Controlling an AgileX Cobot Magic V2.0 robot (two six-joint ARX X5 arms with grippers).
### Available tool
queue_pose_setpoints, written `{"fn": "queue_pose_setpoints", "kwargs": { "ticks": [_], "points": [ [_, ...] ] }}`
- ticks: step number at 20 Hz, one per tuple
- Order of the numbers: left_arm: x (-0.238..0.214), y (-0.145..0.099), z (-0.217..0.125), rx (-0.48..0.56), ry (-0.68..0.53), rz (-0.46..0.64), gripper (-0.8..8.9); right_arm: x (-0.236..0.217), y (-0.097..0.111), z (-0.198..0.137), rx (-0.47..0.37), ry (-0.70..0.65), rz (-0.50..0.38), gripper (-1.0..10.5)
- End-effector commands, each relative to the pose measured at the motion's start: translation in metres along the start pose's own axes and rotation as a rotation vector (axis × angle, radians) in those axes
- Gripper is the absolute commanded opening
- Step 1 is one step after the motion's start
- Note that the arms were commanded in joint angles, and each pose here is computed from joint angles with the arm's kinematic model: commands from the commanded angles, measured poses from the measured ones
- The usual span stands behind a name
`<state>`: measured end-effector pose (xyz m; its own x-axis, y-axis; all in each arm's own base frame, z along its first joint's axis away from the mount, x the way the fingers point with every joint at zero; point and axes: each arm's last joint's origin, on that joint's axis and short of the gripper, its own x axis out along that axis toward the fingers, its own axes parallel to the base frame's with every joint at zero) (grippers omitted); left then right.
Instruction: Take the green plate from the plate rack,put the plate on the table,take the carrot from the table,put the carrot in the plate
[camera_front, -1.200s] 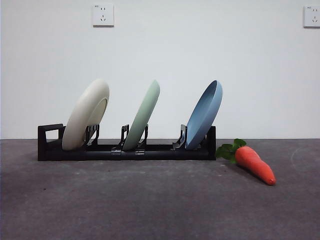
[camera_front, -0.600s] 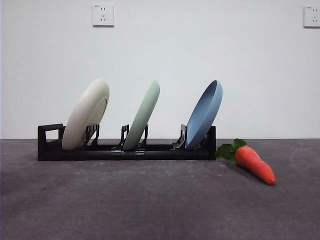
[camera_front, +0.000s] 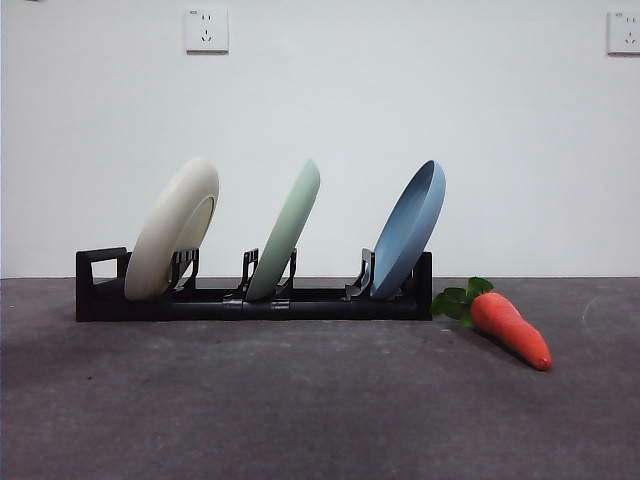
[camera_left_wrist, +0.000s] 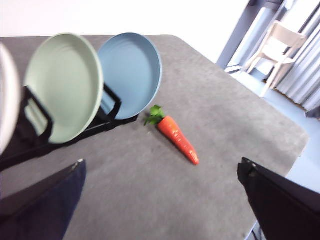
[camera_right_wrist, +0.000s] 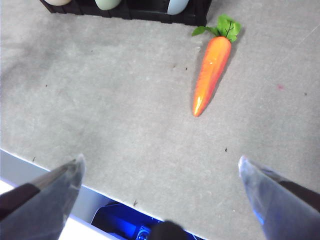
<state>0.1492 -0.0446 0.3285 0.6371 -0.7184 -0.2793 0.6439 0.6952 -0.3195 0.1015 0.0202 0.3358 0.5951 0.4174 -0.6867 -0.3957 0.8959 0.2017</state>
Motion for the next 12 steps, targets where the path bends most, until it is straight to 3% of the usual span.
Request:
{"fn": "queue_pose_setpoints", "kwargs": {
  "ticks": [1, 12],
  "points": [
    [0.031, 0.004, 0.009, -0.007, 0.002, -0.032, 5.57, 0.002, -0.001, 0.002, 0.006, 0.005, 0.001, 6.3],
    [0.2, 0.017, 0.062, 0.122, 0.12, 0.132, 5.57, 0.011, -0.005, 0.008, 0.016, 0.03, 0.003, 6.3]
  ]
}}
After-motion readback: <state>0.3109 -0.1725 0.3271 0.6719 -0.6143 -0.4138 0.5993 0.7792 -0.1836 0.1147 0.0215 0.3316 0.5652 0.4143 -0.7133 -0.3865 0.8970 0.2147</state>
